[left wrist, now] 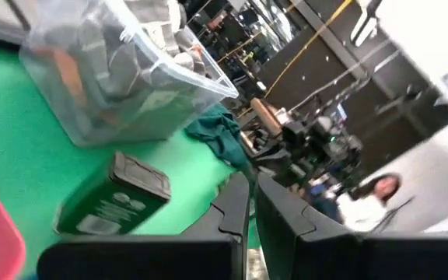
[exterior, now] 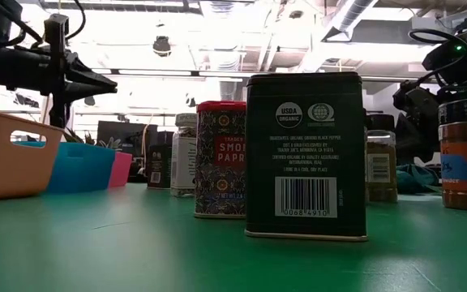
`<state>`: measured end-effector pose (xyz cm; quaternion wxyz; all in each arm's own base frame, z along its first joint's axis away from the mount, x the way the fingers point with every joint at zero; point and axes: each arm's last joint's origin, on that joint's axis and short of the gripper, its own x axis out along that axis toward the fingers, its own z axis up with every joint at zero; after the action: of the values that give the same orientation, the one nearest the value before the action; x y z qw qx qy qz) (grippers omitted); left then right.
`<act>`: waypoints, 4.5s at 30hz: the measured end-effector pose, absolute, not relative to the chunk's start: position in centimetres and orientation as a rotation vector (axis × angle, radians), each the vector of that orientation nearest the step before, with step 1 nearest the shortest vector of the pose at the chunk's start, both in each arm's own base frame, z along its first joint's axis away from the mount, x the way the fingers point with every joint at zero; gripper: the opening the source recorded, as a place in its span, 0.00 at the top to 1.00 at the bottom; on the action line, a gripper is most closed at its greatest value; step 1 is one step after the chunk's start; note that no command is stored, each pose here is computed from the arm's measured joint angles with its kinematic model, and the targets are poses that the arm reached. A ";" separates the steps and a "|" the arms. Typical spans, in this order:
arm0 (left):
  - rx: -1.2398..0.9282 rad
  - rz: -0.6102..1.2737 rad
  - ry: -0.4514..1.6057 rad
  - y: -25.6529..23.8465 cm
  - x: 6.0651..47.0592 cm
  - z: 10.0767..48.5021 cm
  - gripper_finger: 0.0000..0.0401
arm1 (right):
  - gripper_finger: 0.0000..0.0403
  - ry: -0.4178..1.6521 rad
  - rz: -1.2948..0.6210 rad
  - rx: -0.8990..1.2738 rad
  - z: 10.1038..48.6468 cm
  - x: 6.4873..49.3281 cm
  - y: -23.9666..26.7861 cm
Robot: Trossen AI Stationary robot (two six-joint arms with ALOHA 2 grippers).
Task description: Sort spices by type
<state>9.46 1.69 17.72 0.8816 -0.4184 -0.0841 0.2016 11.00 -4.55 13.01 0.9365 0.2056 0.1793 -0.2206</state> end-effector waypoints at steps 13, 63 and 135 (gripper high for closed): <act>-1.030 0.415 -0.215 1.7 9.4 17.7 0.96 | 0.79 0.222 -0.558 1.003 13.0 11.0 -4.6; -0.766 0.551 -0.229 2.1 10.1 22.6 0.71 | 0.79 0.349 -0.311 0.374 24.7 20.4 -7.0; -0.610 0.539 0.389 1.8 17.1 28.1 0.45 | 0.35 0.559 0.223 -0.061 22.6 38.7 -0.9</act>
<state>17.07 1.84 28.11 0.9001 -0.2948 0.1878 0.2603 38.68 -0.92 22.58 0.9546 -0.0301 0.2753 0.1099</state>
